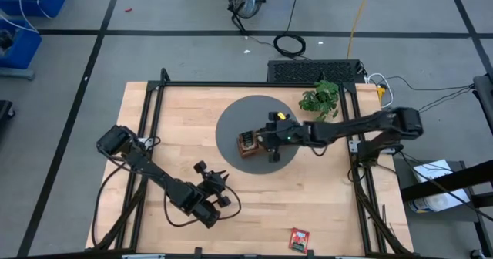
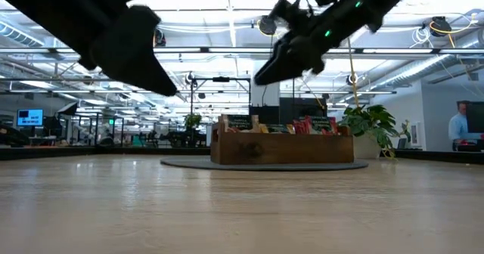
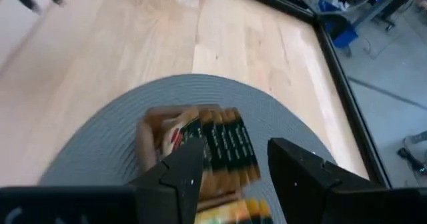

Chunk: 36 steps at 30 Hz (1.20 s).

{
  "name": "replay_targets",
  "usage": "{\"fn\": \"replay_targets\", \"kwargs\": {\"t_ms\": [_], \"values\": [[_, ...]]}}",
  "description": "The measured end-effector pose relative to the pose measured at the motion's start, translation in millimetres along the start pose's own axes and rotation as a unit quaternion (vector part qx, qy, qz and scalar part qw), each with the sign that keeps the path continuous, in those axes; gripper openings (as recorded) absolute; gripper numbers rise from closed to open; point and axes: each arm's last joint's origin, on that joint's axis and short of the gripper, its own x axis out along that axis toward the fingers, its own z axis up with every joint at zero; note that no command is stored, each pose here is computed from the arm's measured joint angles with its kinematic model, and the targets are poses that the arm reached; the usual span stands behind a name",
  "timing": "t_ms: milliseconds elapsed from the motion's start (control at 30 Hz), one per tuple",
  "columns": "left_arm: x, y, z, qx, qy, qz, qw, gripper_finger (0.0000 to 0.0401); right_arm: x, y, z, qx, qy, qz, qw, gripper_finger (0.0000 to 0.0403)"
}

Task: Pick & Place Tea
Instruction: Adjust the wooden organizer on the mat

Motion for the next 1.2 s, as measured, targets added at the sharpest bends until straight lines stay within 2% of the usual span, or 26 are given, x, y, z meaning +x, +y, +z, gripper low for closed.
{"fn": "replay_targets", "kwargs": {"t_ms": [100,167,267,333,400,500,667,833,1033,1200], "values": [[3.8,2.1,-4.3,0.003,0.007,0.0,1.0,0.0074,-25.0,-3.9,1.6,0.029,0.031,0.003,0.999,0.0144],[6.8,1.4,-9.6,0.015,0.016,-0.018,1.0,0.0074,-41.5,-4.7,-3.6,0.057,0.058,-0.019,0.997,0.0126],[11.4,-0.5,-16.4,0.031,0.016,-0.046,0.998,0.0074,-63.9,-0.2,-23.1,0.074,0.101,-0.07,0.99,0.0077],[15.9,-0.7,-18.4,0.031,0.012,-0.059,0.998,0.0074,-75.7,4.4,-36.7,0.085,0.115,-0.095,0.985,0.0033],[23.4,2.1,-18.5,0.021,0.015,-0.061,0.998,0.0074,-83.1,8.8,-51.0,0.108,0.12,-0.11,0.981,0.001],[38.4,8.3,-13.7,-0.016,0.018,-0.053,0.998,0.0074,-87.4,15.3,-72.5,0.15,0.131,-0.135,0.971,0.0014],[60.9,22.0,-11.6,-0.066,0.025,-0.033,0.997,0.0074,-93.8,26.9,-92.4,0.161,0.136,-0.196,0.958,0.0002],[76.7,32.8,-8.6,-0.092,0.038,-0.02,0.995,0.0074,-95.0,35.3,-104.8,0.184,0.139,-0.197,0.953,0.0001],[93.2,42.1,-0.7,-0.119,0.053,-0.028,0.991,0.0074,-96.6,36.1,-118.8,0.179,0.145,-0.258,0.938,0.0001],[101.0,47.4,2.0,-0.134,0.065,-0.033,0.988,0.0074,-95.7,37.5,-132.2,0.186,0.157,-0.254,0.936,0.0]]}}
